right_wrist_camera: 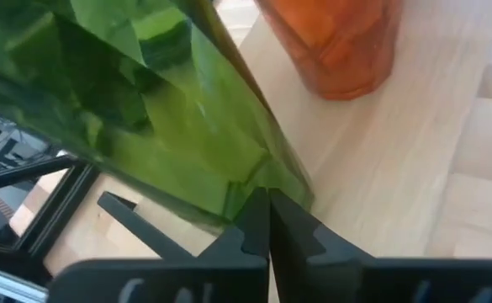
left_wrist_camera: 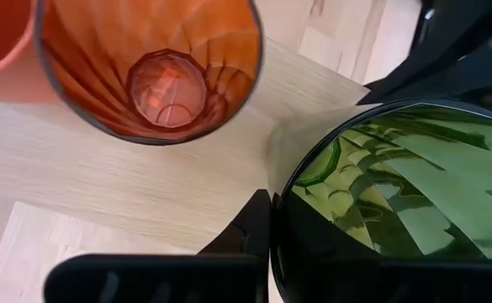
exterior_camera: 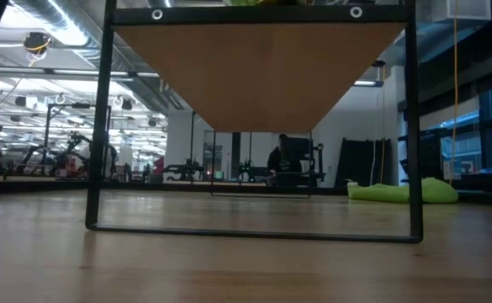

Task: Stack small to large cups/mugs on shelf
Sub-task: Put the green cup on the shelf

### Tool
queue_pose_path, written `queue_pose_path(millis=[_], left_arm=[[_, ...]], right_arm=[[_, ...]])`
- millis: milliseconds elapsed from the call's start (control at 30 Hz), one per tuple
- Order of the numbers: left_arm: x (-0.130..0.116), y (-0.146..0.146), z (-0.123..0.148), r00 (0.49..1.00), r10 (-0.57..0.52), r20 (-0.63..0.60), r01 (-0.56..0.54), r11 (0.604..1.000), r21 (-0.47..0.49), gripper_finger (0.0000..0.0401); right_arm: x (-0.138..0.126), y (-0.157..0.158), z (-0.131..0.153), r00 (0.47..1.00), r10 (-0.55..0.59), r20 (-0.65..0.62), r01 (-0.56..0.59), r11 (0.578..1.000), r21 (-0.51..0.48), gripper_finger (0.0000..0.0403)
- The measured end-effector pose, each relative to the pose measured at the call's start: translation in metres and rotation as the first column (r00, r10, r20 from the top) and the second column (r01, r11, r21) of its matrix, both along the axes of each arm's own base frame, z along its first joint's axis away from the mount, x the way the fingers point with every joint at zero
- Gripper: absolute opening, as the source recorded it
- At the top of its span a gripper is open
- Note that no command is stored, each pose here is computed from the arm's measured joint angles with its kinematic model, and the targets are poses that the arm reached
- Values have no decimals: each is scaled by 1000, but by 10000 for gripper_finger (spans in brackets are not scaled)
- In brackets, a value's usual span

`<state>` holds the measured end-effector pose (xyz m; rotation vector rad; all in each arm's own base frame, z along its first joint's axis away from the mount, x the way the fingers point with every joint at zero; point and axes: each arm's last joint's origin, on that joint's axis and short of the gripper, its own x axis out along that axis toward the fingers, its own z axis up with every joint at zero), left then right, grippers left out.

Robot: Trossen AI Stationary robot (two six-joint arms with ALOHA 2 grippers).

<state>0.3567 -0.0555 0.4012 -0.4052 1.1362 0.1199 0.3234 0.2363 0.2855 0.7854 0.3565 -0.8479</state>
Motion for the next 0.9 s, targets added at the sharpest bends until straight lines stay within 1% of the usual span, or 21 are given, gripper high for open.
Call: queue_pose_path(millis=[333,533,633,767,900], left_arm=[[1,-3,0,1000,-7,18,7,1000,0,4],[2,-5,6,999,-14,49,14,1000,4,5],[2,-5,6,999,-13,49,13,1000,4,5],[2,-5,7,998,-18,61,18,1000,3,8],[6,-6,10,994,-19,110,21,1000,-12,23]], right_arm=[[5,3,-7,999,22,-36,-21,1000,22,0],[7,5,-29,999,29,-43,-27,998,52,0],[6,5,-34,1000,15,-23,-14,998,54,0],[6,5,-34,1000,16,-24,-15,999,50,0],[7,4,-34,999,23,-30,-21,999,43,0]])
